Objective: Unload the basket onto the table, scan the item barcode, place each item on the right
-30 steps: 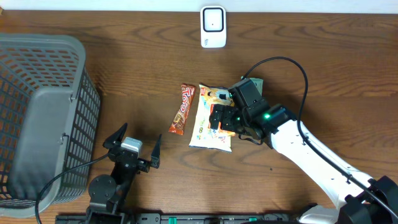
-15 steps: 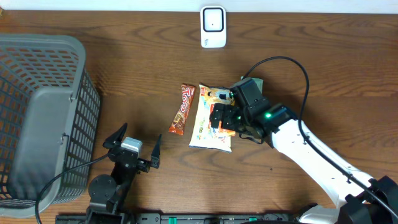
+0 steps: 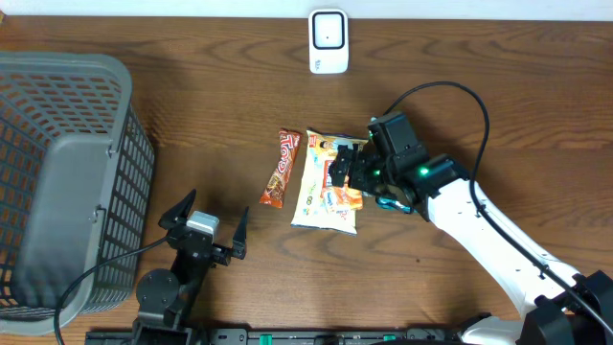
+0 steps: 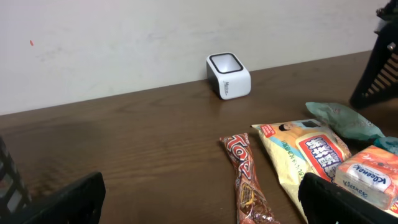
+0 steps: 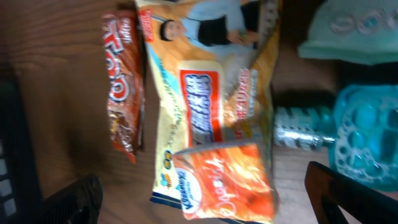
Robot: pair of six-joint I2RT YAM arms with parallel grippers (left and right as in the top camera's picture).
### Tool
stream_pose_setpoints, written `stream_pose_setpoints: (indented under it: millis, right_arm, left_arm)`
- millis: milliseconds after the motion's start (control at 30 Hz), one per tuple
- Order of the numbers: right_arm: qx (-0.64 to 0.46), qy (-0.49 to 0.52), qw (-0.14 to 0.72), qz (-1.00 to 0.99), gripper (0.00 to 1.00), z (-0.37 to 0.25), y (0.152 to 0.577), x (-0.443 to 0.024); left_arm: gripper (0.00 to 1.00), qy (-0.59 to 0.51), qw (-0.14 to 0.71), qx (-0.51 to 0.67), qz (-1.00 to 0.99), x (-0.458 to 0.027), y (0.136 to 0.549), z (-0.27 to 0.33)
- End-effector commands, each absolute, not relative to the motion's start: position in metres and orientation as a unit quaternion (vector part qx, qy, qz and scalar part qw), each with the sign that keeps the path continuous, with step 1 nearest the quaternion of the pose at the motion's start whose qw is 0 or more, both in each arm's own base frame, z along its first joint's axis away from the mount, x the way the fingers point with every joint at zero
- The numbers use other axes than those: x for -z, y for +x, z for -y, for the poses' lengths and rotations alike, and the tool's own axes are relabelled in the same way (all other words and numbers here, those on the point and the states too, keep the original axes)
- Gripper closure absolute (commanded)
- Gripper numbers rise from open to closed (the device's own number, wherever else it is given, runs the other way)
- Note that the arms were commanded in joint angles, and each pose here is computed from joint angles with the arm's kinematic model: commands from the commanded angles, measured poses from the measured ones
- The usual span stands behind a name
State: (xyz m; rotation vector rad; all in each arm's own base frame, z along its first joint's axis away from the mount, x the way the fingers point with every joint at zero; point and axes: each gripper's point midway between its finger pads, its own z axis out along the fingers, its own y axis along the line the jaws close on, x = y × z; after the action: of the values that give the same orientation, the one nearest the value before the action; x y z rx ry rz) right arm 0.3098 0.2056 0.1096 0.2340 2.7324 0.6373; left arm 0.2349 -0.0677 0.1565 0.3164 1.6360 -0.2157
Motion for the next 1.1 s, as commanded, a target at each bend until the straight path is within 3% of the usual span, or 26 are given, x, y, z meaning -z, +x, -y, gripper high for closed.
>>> stream_pose_setpoints:
  millis: [0,567,733,867,1067]
  right_arm:
    - [-0.235,0.060,0.165,-0.956,0.01,-0.210,0.310,-0.111]
    - [-0.226,0.039,0.164,-0.959,0.02,-0.203,0.318,-0.100]
    - [-0.240,-0.011,0.142,-0.960,0.09,-0.215,0.316,-0.083]
    - [-0.243,-0.024,0.112,-0.963,0.22,-0.216,0.311,-0.066]
    - [-0.261,-0.033,0.087,-0.961,0.22,-0.205,0.308,-0.061]
  left_arm:
    - [0.01,0.146,0.649,0.095,-0.741,-0.140,0.234,0.069]
    - [0.01,0.146,0.649,0.095,-0.741,-0.140,0.234,0.069]
    - [0.01,0.146,0.649,0.095,-0.741,-0.140,0.234,0.069]
    - [0.01,0.146,0.649,0.095,-0.741,-0.140,0.234,0.069]
    - [0.01,0.146,0.649,0.095,-0.741,-0.140,0.234,0.069]
